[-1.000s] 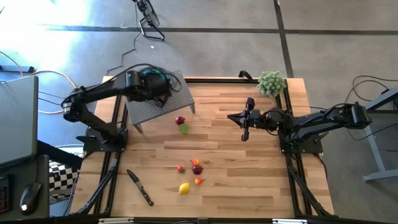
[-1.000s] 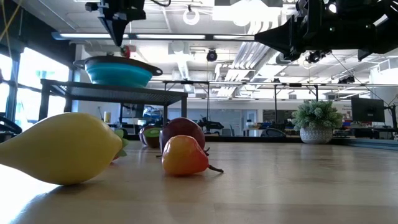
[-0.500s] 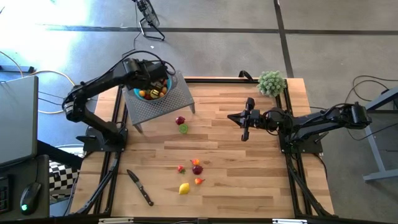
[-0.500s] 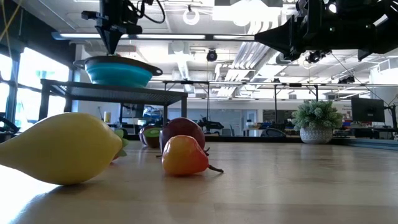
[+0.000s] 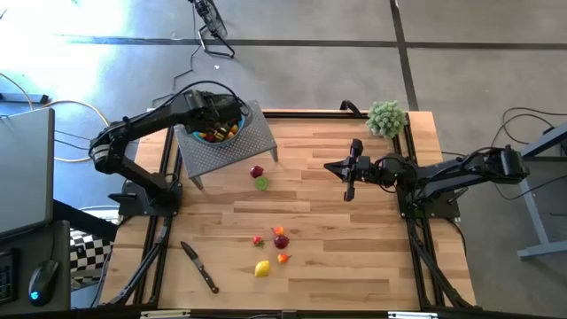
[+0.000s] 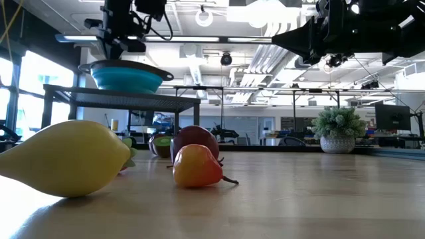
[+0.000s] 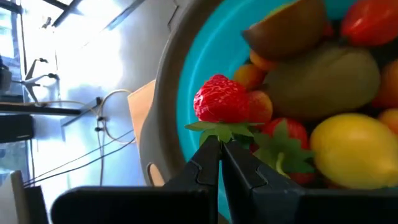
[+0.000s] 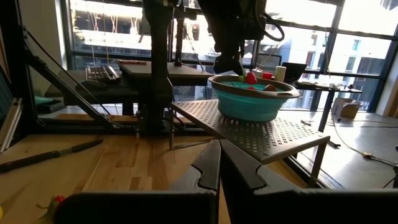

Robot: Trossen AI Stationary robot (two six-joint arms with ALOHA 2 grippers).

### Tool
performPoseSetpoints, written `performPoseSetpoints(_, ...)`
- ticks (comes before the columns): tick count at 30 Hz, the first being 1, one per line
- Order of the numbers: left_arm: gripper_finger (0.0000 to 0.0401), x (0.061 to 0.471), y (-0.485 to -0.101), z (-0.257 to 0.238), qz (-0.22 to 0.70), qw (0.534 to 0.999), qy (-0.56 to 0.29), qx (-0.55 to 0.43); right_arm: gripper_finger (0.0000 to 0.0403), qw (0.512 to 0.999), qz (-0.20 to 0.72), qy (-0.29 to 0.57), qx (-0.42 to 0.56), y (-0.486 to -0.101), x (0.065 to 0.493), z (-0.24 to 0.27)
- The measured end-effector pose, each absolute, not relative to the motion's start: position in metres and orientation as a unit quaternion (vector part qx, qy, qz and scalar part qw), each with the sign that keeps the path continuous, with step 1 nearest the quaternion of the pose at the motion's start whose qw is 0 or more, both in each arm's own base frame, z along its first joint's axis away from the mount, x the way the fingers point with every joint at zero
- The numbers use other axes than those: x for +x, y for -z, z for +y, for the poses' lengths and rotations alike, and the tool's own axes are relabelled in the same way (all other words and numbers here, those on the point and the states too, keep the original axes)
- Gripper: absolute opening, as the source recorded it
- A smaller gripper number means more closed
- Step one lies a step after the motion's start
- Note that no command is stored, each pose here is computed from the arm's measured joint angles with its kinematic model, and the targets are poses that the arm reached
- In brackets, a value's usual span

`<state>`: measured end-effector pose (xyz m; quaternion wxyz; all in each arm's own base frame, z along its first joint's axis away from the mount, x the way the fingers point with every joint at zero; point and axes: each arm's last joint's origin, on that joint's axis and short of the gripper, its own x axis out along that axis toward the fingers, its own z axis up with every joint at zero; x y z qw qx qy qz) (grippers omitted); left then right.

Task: Pick & Place Fruit
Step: Put the red strawberry into the blue strainer bowl on the shelf

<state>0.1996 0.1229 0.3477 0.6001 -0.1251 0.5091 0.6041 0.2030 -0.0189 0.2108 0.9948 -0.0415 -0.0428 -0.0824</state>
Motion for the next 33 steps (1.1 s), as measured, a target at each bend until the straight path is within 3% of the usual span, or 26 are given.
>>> performPoseSetpoints(13,0.0005,0.2051,-0.3485,0.1257,0.481,0.617,-0.609,-0.131,0.0002,0.995,-0.043,0.082,-0.042,-0.2109,0.2029,-0.0188)
performPoseSetpoints(24,0.0082,0.2050,-0.3484,0.1256,0.483,0.617,-0.607,-0.128,0.0002,0.995,-0.043,0.082,-0.042,-0.2109,0.2029,-0.0188)
performPoseSetpoints(33,0.0086,0.2047,-0.3480,0.1250,0.496,0.619,-0.596,-0.127,0.0002,0.994,-0.042,0.083,-0.051,-0.2109,0.2030,-0.0188)
